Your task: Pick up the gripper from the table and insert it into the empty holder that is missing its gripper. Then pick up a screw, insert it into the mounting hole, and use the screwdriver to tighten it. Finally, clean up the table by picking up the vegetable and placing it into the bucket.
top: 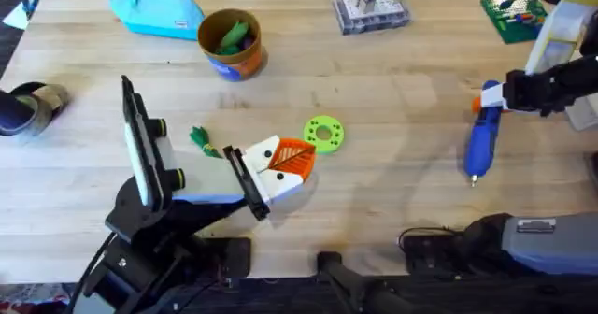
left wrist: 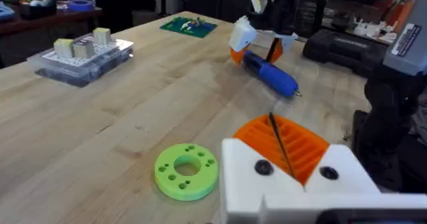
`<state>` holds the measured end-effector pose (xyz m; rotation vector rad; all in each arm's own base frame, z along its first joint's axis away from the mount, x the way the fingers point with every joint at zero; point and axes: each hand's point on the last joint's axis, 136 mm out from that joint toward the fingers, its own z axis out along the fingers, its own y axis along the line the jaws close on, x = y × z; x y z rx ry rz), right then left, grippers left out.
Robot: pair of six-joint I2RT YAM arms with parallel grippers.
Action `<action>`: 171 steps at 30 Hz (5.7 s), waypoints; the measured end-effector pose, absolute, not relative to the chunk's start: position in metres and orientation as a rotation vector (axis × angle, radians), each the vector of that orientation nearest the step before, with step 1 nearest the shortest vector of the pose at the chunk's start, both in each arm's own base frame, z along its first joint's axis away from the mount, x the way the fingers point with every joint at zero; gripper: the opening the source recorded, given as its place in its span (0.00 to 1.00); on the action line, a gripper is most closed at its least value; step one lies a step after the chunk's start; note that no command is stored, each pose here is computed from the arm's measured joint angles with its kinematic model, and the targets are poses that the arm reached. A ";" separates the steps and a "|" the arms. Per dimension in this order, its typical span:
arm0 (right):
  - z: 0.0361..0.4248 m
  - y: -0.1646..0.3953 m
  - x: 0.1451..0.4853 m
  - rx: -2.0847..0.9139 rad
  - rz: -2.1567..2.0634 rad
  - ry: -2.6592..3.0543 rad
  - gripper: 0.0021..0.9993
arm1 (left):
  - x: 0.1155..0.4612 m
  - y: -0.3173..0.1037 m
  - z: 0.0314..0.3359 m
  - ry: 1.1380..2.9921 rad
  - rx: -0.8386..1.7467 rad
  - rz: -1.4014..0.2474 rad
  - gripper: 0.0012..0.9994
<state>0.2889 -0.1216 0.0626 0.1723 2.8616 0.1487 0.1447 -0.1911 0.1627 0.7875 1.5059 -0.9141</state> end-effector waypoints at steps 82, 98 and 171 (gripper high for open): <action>0.048 -0.145 0.283 1.115 0.066 2.692 0.02 | 0.145 -0.191 0.163 1.506 0.787 -0.913 0.01; 0.041 -0.145 0.284 1.111 0.074 2.708 0.55 | 0.145 -0.191 0.163 1.506 0.787 -0.913 0.01; 0.384 0.030 0.215 -0.121 0.353 1.706 0.02 | 0.146 -0.191 0.163 1.509 0.781 -0.908 0.01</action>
